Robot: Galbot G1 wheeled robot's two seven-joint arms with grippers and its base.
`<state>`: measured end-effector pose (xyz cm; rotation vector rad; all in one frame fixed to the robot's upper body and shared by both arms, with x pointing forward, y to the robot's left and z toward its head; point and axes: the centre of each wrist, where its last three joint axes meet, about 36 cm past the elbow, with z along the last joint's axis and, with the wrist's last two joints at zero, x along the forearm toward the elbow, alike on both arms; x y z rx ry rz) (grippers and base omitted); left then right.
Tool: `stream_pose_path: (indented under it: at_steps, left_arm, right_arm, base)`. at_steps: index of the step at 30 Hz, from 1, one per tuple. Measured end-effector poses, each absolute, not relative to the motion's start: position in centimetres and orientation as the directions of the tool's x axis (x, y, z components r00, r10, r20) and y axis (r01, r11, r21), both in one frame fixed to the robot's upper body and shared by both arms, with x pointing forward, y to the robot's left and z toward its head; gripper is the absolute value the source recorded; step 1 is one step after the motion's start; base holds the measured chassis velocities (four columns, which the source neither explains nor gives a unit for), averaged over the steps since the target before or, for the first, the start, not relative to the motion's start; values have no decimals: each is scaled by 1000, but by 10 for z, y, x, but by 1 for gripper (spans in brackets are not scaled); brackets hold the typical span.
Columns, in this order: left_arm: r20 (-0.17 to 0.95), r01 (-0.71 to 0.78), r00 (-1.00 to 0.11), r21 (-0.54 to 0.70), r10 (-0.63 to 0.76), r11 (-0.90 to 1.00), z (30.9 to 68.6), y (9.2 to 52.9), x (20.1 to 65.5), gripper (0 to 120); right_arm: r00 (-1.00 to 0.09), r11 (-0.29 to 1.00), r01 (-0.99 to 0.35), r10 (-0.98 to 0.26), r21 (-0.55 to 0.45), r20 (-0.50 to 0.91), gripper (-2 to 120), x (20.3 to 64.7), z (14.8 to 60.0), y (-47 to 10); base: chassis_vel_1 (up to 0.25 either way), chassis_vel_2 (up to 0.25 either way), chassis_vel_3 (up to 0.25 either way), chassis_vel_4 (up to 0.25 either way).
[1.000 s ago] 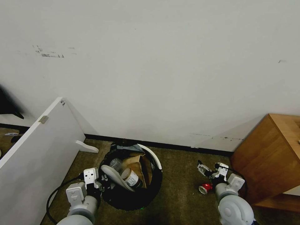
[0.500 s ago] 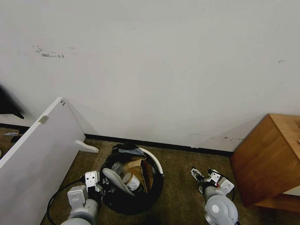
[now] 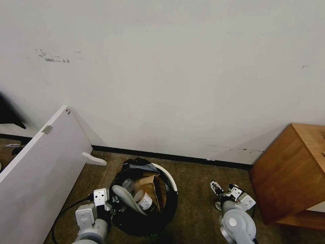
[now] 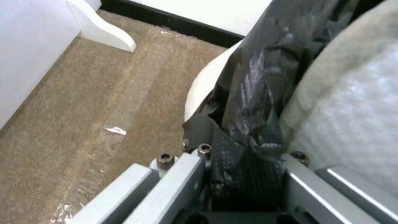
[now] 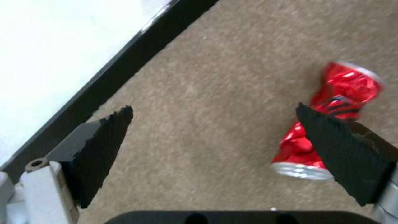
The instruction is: Pick up the trash bin, then pick up the garbage from the floor and place it into the trash bin.
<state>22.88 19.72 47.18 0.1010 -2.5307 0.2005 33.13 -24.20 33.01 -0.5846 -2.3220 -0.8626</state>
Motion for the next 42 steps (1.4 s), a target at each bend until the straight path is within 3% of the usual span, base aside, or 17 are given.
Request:
stream_pose_path:
  at_steps: [42]
  left_arm:
    - [567, -92, -824, -111, -13, 989, 470, 197, 230, 0]
  right_arm:
    - [-663, 598, 691, 302, 405, 685, 100, 330, 296, -275]
  base:
    - [0, 0, 0, 0]
